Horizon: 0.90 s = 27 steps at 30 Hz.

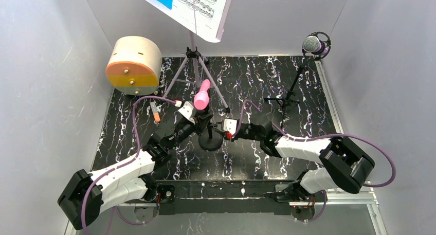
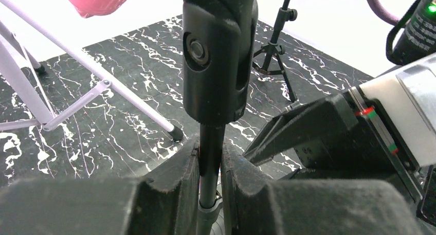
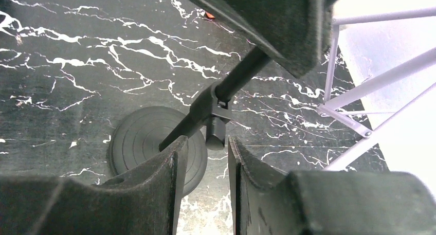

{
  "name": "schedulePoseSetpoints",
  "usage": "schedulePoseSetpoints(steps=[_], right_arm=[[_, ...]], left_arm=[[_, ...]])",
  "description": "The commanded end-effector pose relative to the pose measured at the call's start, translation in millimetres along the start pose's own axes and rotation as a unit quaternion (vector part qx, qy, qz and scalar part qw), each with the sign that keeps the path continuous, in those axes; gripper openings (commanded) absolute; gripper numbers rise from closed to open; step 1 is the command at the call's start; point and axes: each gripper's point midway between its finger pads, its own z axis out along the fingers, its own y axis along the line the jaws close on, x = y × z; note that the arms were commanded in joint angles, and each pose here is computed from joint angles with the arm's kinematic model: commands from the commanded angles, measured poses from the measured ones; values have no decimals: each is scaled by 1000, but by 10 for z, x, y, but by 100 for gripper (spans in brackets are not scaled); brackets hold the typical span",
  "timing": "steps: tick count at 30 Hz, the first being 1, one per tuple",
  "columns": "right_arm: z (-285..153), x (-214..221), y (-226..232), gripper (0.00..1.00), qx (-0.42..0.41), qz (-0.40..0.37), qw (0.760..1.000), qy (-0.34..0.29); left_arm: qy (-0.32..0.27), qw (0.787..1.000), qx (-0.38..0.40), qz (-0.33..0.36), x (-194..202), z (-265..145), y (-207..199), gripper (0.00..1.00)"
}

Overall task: Pack up the instrument practice props
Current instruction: Unscrew the knob on the microphone stand.

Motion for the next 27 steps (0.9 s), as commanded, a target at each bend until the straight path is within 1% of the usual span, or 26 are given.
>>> schedulePoseSetpoints(steps=[1,2,3,10,19,25,27], right_arm=[[29,-151,-99,43,30,-65,997,4],[34,-166,-106,43,35,-75,997,7],[36,-179,-115,42,39,-84,996,10],[35,-255,-157,40,62,-128,989,25],[99,-268,-95,35,59,-139,988,41],[115,-210,-91,25,56,-152,985,62],[119,-187,-81,17,55,-157,984,68]], left_arm=[[7,1000,-10,-19,-55,-6,-6,0],[7,1000,-8,-20,-61,-6,-16,0],[7,999,-24,-22,-64,-7,32,0],[15,999,-35,-23,-66,-18,46,0],[19,998,-40,-34,-93,-27,41,0],[29,998,-43,-43,-77,-2,40,0],[35,997,-41,-47,-60,5,29,0]])
